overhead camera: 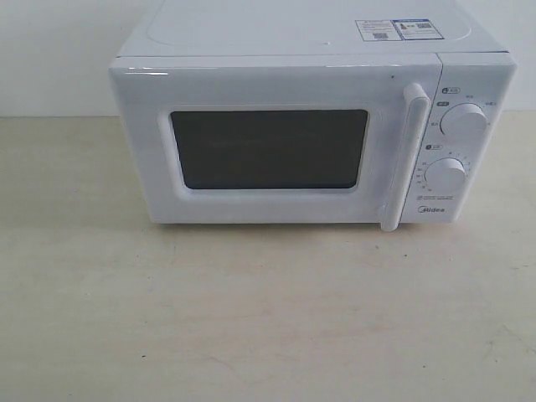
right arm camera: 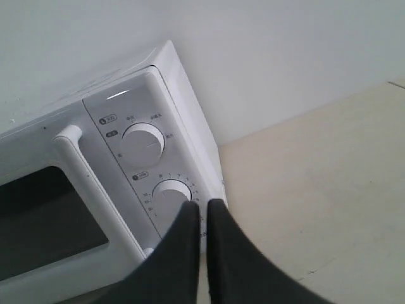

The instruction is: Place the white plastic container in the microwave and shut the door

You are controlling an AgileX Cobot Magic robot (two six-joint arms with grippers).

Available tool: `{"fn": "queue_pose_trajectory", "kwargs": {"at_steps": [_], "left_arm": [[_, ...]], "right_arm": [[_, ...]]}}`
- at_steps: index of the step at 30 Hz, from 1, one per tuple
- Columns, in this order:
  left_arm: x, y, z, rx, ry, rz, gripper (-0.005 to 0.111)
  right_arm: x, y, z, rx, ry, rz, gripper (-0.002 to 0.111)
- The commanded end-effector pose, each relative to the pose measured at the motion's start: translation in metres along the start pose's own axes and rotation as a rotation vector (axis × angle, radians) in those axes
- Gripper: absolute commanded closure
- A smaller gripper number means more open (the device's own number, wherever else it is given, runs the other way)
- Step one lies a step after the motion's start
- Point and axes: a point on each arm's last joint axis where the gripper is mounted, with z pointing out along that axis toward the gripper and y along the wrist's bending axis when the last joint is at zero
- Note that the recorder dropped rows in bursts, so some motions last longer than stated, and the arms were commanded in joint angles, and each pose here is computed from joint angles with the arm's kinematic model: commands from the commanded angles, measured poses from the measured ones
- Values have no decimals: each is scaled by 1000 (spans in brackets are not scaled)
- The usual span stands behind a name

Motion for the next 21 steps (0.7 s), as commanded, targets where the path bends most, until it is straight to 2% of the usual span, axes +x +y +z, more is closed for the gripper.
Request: {"fn": "queue_pose_trajectory", "kwargs": {"at_steps": [1, 14, 18, 21], "left_arm": [[1, 0, 0, -2, -1, -13, 102], [1, 0, 0, -2, -1, -13, 102], [1, 0, 0, -2, -1, -13, 102], [1, 0, 0, -2, -1, -13, 102]], "right_arm": [[0, 0, 0, -5, -15, -22, 108], [-5, 8, -1, -95, -59, 100, 108], [-3, 8, -1, -92, -48, -25, 108], [10, 4, -1, -46, 95, -96, 108]]}}
